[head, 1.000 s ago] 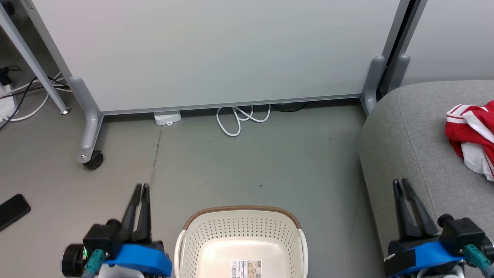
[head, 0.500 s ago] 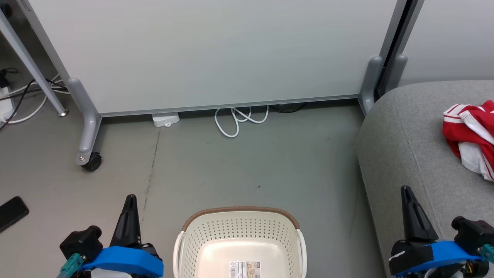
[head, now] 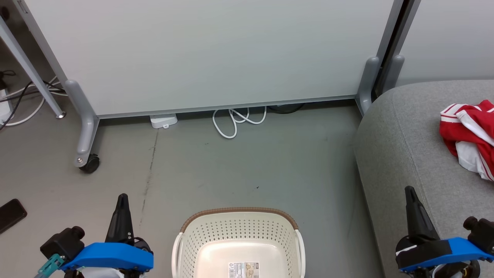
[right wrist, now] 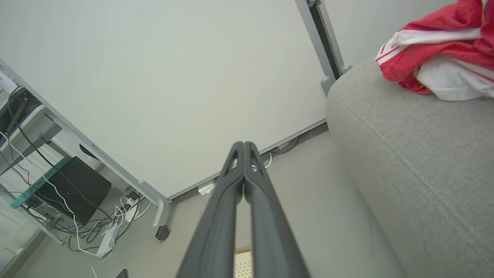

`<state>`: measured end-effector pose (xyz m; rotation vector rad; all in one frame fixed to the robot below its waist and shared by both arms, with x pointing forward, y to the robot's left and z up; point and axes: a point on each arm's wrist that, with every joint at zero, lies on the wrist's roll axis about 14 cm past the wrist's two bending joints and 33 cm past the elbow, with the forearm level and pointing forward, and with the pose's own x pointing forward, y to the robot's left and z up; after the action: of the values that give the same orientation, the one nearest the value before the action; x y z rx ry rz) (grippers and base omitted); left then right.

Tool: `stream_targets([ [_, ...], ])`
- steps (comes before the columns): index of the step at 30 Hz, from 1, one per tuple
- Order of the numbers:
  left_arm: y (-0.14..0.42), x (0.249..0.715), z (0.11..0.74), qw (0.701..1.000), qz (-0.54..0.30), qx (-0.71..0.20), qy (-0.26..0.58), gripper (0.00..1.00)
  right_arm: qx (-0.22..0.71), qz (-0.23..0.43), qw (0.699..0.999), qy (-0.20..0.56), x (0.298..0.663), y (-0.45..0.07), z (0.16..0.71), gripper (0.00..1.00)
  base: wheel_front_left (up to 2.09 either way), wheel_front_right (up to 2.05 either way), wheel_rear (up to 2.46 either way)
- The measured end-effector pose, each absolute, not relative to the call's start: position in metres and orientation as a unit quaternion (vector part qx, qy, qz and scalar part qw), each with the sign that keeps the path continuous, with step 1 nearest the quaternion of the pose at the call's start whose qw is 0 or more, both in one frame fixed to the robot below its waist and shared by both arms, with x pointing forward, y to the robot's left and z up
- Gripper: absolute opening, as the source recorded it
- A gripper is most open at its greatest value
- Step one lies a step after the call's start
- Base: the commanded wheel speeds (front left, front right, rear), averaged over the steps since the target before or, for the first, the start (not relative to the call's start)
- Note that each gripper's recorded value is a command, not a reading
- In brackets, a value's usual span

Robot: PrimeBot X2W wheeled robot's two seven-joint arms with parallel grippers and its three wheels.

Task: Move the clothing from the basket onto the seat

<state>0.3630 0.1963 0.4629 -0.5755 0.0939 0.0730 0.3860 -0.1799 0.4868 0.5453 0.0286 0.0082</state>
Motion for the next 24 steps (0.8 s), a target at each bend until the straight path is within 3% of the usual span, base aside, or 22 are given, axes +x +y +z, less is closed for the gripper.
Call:
stream_targets([
  [24, 0.2023, 0.3701, 0.4706, 0.897, 0.050, -0.437, 0.039, 0.00, 0.428, -0.017, 0.903, 0.025, 0.3866, -0.1881, 0.4855, 0.00, 0.00, 0.00, 0.00],
])
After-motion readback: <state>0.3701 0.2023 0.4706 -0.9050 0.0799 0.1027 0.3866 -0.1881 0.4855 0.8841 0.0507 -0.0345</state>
